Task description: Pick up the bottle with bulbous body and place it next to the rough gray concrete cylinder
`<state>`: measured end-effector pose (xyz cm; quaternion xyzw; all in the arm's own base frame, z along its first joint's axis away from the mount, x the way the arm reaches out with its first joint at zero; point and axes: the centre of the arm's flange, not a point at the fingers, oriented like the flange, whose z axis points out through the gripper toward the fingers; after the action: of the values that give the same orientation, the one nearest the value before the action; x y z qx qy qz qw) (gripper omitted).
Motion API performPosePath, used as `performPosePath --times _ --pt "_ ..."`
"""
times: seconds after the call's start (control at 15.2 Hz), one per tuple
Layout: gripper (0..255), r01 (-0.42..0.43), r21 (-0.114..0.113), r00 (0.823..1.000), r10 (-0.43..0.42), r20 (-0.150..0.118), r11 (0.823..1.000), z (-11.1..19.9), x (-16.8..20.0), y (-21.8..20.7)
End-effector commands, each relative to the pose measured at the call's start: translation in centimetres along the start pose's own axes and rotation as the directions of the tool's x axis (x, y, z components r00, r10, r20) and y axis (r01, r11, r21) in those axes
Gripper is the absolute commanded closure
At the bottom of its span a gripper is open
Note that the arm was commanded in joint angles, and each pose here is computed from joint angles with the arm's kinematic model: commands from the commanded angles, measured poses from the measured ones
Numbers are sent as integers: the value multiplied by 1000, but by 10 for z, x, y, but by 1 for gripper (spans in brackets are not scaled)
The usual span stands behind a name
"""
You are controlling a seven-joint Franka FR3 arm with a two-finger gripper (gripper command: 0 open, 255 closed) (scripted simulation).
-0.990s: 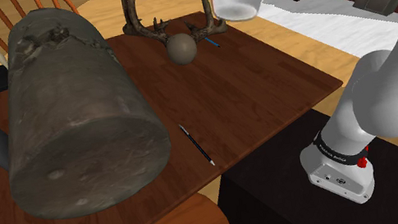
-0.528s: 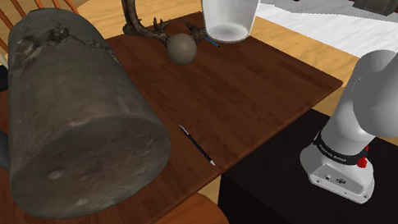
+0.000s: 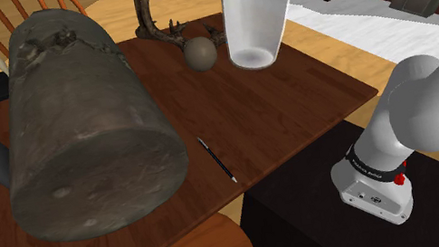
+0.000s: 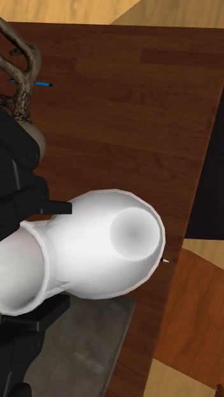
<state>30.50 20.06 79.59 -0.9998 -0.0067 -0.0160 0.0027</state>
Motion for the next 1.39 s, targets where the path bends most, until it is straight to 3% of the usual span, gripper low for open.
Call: performPosePath --times 0.0,1.32 --pt "255 0 0 1000 0 -1 1000 12 -1 0" --pt "255 0 0 1000 0 -1 1000 118 -4 0"
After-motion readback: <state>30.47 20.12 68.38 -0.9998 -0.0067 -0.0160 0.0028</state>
